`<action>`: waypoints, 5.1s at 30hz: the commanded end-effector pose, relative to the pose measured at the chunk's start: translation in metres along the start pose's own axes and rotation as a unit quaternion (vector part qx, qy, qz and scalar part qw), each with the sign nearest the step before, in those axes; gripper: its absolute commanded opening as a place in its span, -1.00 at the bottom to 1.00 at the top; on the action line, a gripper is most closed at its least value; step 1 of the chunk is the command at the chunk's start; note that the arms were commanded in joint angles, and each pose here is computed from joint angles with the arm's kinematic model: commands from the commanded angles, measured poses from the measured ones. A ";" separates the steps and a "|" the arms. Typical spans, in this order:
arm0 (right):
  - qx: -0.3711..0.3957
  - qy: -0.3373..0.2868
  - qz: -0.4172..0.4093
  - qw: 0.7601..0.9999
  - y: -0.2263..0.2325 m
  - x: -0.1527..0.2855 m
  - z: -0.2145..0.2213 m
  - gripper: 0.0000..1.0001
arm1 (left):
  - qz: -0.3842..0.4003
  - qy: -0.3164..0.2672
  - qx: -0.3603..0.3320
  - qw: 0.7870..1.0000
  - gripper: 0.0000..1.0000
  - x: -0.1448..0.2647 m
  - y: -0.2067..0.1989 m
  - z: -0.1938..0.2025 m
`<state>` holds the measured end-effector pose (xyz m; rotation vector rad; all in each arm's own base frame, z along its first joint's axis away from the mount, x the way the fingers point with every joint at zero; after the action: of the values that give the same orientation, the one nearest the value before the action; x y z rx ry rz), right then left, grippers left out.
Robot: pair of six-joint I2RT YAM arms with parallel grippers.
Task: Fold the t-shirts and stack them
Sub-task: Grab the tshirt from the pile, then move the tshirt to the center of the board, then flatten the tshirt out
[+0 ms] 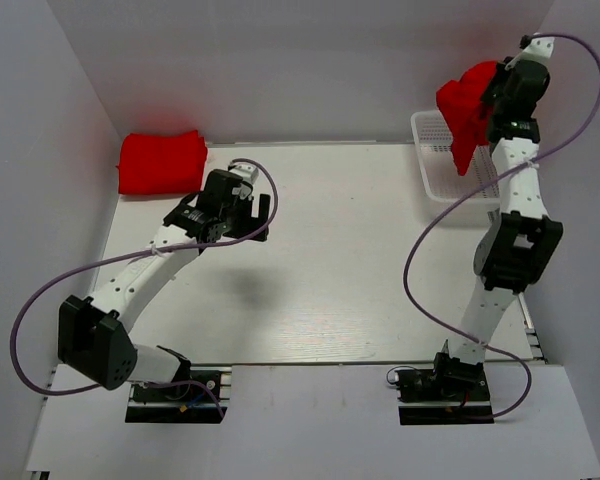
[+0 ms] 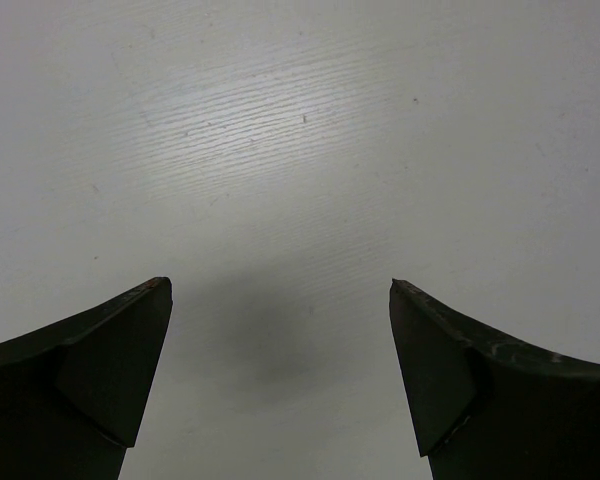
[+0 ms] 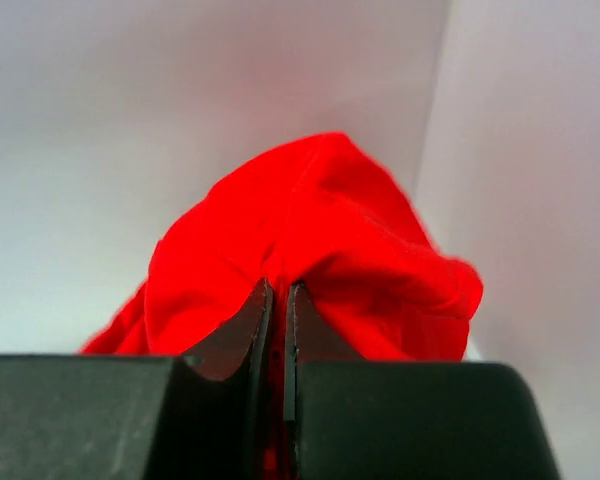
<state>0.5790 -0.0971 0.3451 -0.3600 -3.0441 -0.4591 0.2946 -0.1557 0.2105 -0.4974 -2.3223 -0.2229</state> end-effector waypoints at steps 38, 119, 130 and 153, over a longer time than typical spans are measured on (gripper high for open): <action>0.024 0.368 -0.326 0.871 0.176 0.314 0.223 0.81 | -0.062 -0.034 0.139 0.988 1.00 0.100 0.013 0.046; 0.081 0.523 -0.147 0.836 0.094 0.313 0.360 -0.20 | 0.195 -0.112 -0.043 0.973 -1.00 -0.033 -0.084 0.075; 0.083 0.297 -0.084 0.948 0.108 0.272 0.241 -1.00 | 0.093 -0.154 -0.015 0.984 -1.00 0.004 -0.056 0.022; 0.057 -0.135 0.043 0.988 0.047 0.347 -0.092 -1.00 | -0.154 -0.448 0.033 0.880 -1.00 0.262 0.039 -0.102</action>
<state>0.2807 0.0154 0.4264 -0.4725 -3.1645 -0.2187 0.2237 -0.0893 0.4282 -0.1592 -3.1736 -0.0780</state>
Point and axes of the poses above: each gripper's point midway between its finger pads, its own x axis back along the fingers, its own y axis along the line the jaws close on, z = x × y, the point moved 5 cm from there along x, back along the fingers, and after that the axes turned 10 degrees about -x, right-handed, at the moved point
